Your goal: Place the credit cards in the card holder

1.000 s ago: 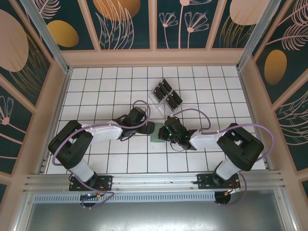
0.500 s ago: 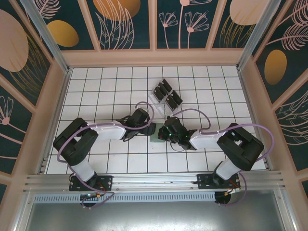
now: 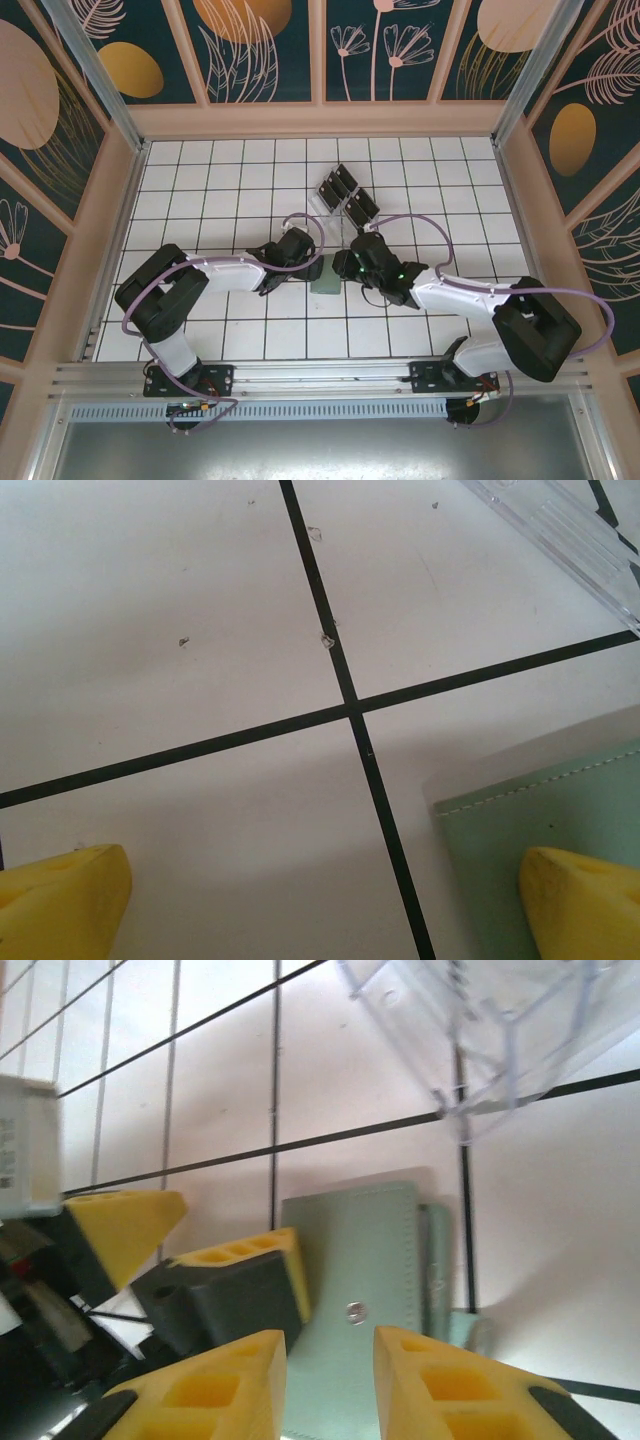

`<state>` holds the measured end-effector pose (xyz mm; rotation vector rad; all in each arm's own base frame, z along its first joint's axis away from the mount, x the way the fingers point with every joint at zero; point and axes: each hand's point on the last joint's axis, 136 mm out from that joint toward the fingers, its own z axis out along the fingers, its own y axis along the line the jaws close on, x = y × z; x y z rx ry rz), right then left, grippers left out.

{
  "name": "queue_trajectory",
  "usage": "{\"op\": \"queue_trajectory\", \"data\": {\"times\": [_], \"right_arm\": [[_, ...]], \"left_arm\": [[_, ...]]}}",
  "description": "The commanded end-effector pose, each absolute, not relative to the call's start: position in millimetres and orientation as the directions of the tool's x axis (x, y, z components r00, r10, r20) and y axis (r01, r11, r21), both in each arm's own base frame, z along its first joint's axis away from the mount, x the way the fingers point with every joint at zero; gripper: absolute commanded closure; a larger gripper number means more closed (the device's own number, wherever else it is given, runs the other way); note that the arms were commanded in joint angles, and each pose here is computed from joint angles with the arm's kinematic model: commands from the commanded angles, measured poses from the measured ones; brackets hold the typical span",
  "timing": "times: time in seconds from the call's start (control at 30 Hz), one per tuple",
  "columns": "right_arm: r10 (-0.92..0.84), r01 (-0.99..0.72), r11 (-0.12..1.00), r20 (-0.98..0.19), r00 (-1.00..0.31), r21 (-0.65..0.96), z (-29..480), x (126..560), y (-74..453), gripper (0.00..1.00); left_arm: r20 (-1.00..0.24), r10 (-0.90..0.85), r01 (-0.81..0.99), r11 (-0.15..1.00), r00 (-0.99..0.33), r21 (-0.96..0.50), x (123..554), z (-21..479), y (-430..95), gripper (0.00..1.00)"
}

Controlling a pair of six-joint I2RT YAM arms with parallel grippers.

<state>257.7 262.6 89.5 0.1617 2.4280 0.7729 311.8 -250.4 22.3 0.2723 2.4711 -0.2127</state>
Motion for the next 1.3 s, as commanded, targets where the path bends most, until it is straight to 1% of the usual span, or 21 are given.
{"op": "queue_trajectory", "data": {"times": [0.0, 0.17, 0.33, 0.47, 0.57, 0.87, 1.0, 1.13, 1.27], "right_arm": [[0.251, -0.026, 0.879, -0.51, -0.823, 0.475, 79.3, 262.4, 247.0, 0.69], [0.218, -0.023, 0.908, -0.516, -0.828, 0.419, 70.1, 267.2, 245.6, 0.69], [0.217, -0.023, 0.911, -0.523, -0.824, 0.413, 68.5, 271.6, 245.2, 0.7], [0.216, -0.021, 0.912, -0.523, -0.824, 0.41, 67.6, 275.2, 245.5, 0.72], [0.214, -0.02, 0.913, -0.52, -0.827, 0.408, 65.7, 276.2, 245.4, 0.77], [0.214, -0.021, 0.911, -0.516, -0.83, 0.412, 63.9, 275.1, 244.4, 0.99], [0.222, -0.029, 0.9, -0.515, -0.828, 0.434, 68.2, 274.3, 246.3, 1.0], [0.228, -0.066, 0.869, -0.515, -0.826, 0.49, 82.0, 274.4, 258.1, 1.0], [0.221, -0.087, 0.855, -0.511, -0.831, 0.511, 86.2, 276.6, 267.8, 1.0]], "left_arm": [[-0.589, 0.152, 0.213, 0.976, -0.794, -0.035, 307.0, 9.6, -236.5, 0.02], [-0.591, 0.15, 0.212, 0.977, -0.793, -0.037, 306.8, 9.2, -237.0, 0.01], [-0.591, 0.151, 0.214, 0.976, -0.792, -0.038, 306.2, 8.7, -237.5, 0.01], [-0.592, 0.151, 0.214, 0.976, -0.792, -0.037, 306.4, 8.6, -236.9, 0.01], [-0.593, 0.15, 0.214, 0.976, -0.791, -0.037, 306.4, 8.6, -236.8, 0.02], [-0.596, 0.147, 0.213, 0.976, -0.789, -0.041, 306.5, 8.6, -237.3, 0.01], [-0.596, 0.148, 0.214, 0.976, -0.789, -0.04, 306.5, 8.3, -236.9, 0.02], [-0.596, 0.149, 0.215, 0.976, -0.789, -0.041, 306.3, 8.2, -237.6, 0.01], [-0.596, 0.147, 0.215, 0.976, -0.789, -0.044, 306.1, 8.1, -237.6, 0.02]]}}
